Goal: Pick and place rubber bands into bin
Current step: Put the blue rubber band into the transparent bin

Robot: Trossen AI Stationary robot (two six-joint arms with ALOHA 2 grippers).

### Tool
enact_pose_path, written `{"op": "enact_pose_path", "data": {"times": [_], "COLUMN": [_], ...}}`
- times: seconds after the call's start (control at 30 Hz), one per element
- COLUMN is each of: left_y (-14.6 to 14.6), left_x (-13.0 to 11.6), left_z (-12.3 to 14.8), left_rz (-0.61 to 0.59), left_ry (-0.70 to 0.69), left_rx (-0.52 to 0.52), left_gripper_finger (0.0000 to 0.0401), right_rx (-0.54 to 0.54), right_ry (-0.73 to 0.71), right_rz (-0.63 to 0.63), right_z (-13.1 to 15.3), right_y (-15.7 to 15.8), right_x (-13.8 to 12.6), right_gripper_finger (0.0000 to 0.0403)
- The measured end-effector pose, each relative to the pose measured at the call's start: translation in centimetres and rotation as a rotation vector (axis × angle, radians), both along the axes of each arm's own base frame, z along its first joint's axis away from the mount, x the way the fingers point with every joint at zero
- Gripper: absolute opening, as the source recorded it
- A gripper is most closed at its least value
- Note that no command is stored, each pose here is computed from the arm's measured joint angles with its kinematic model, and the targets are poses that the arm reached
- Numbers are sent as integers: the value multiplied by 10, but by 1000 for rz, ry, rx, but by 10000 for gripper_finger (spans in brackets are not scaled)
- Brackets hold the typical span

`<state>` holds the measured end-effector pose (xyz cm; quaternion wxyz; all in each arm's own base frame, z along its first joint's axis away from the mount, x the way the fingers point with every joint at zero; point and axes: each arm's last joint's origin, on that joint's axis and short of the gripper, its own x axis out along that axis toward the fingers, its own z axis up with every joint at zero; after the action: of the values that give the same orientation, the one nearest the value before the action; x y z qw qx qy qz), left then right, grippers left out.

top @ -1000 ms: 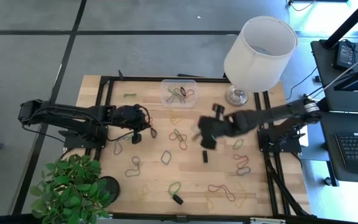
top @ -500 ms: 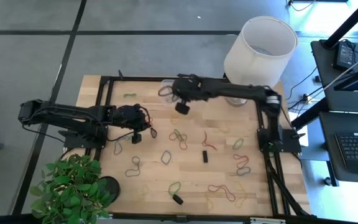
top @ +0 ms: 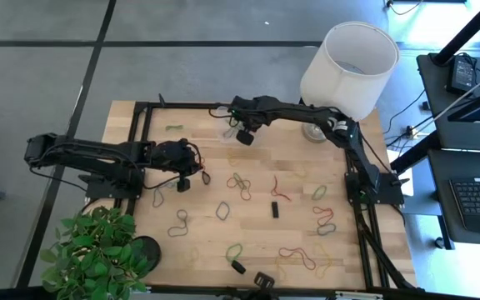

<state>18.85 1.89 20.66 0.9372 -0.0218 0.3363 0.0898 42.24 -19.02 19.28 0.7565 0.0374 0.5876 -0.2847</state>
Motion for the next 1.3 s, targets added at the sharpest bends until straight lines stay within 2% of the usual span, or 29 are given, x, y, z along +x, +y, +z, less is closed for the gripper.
{"op": "enact_pose_path", "data": {"times": [0.27,0.4,0.57,0.7,0.8,1.17,1.3], "left_y": [0,0,0,0,0,0,0], "left_x": [0,0,0,0,0,0,0], "left_z": [0,0,0,0,0,0,0], "left_rz": [0,1,1,1,1,2,2], "left_ry": [-3,-3,-3,-3,-3,-3,-3], "left_rx": [1,0,0,0,0,0,0], "left_gripper_finger": [5,2,4,5,2,3,1], "right_rx": [35,42,53,180,115,101,135], "right_ry": [-6,10,25,12,29,37,16], "right_rz": [2,3,2,66,-6,45,84], "right_z": [2,2,2,0,1,1,5], "right_y": [0,1,2,6,5,4,6], "right_x": [-2,-4,-5,-6,-7,-6,-6], "right_gripper_finger": [85,98,99,100,100,100,100]}}
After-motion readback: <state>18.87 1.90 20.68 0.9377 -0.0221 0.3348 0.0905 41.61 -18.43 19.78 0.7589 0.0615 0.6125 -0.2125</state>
